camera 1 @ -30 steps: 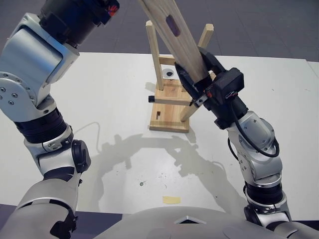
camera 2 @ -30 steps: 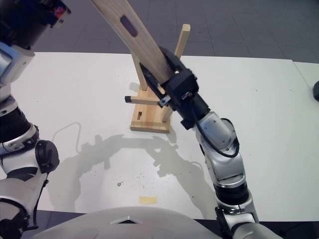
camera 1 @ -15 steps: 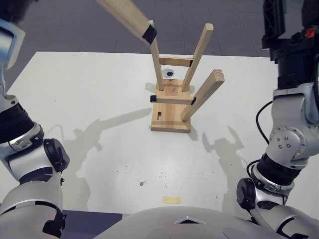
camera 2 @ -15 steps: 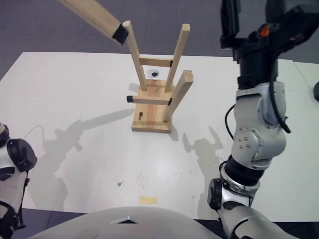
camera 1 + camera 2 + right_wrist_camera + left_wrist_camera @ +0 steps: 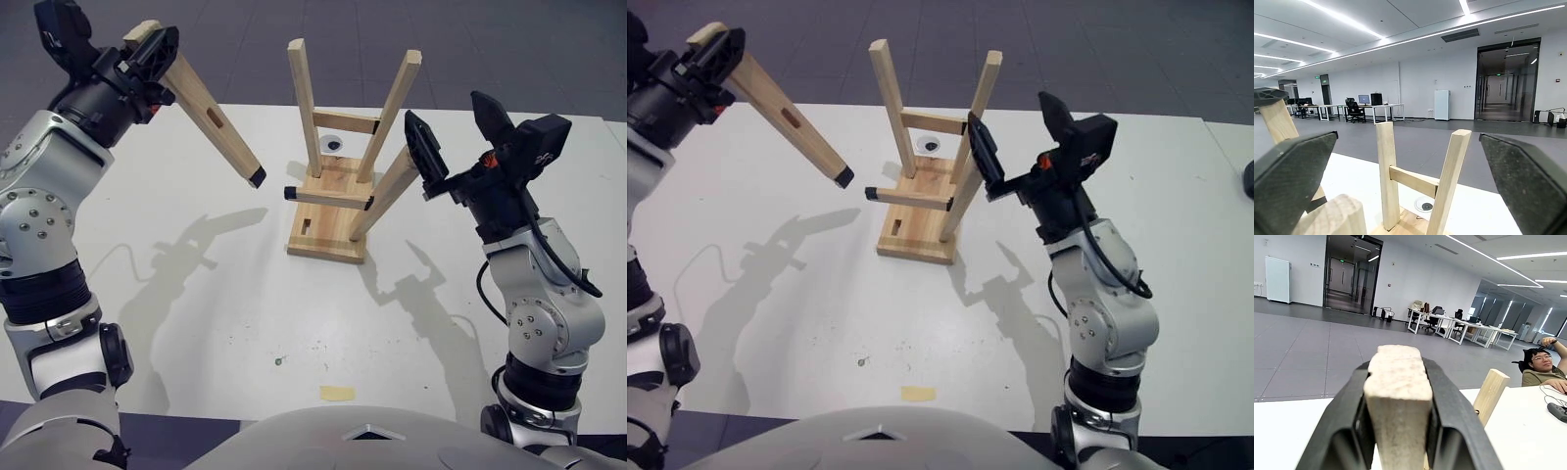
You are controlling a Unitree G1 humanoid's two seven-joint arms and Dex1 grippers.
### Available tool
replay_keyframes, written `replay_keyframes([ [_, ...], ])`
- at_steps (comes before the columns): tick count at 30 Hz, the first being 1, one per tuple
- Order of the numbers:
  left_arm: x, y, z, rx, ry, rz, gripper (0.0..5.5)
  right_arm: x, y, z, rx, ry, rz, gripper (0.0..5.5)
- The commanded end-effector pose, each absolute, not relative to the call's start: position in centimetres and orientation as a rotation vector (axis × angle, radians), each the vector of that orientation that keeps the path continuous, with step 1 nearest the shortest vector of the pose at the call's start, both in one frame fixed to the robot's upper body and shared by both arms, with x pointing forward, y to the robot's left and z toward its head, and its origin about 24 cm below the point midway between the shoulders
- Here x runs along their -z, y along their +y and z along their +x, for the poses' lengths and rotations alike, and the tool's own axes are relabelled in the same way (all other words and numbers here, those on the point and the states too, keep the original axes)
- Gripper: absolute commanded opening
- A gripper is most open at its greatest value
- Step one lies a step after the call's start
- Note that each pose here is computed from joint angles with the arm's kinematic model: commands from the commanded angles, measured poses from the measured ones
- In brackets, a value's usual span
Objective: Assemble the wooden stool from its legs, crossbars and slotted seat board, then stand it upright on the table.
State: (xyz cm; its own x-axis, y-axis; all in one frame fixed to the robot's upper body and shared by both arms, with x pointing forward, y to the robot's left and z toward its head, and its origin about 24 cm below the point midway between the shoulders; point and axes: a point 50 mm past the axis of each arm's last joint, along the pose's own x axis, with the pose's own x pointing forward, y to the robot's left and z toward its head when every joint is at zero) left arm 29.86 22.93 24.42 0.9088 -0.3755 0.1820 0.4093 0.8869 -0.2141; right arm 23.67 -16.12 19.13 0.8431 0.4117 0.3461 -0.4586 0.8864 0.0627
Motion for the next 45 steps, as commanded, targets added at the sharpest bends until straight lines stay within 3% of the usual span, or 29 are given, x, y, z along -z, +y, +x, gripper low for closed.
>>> replay_keyframes([
  [1,-24.7,23.2,29.9,0.391,-0.159,-0.240,1.02,-21.7,-17.7,24.2,-0.472,-0.443,0.220,5.40],
  [4,-24.2,23.1,29.9,0.377,-0.139,-0.212,1.02,-22.9,-16.9,22.9,-0.788,-0.459,0.411,5.40],
  [7,-23.1,22.8,30.7,0.345,-0.102,-0.204,1.02,-21.8,-16.5,22.6,-1.007,-0.326,0.354,5.40],
  [15,-22.1,21.9,31.1,0.360,-0.060,-0.160,1.02,-18.1,-18.0,25.0,-1.179,-0.042,0.051,5.40],
  [18,-22.2,21.6,31.2,0.377,-0.065,-0.162,1.02,-18.2,-17.7,25.6,-1.221,-0.044,0.041,4.91],
  [27,-21.4,22.0,30.6,0.381,-0.033,-0.156,1.02,-18.1,-16.4,24.8,-1.243,-0.050,0.170,3.49],
  [34,-21.7,21.4,30.0,0.439,-0.037,-0.234,1.02,-16.4,-15.7,22.9,-1.213,0.036,0.198,2.46],
  [40,-21.6,21.6,29.9,0.386,-0.033,-0.250,1.02,-14.3,-13.6,21.1,-1.124,0.071,0.127,2.29],
  [45,-20.8,21.8,28.7,0.395,0.018,-0.238,1.02,-14.0,-12.9,21.5,-0.948,0.008,0.139,2.23],
])
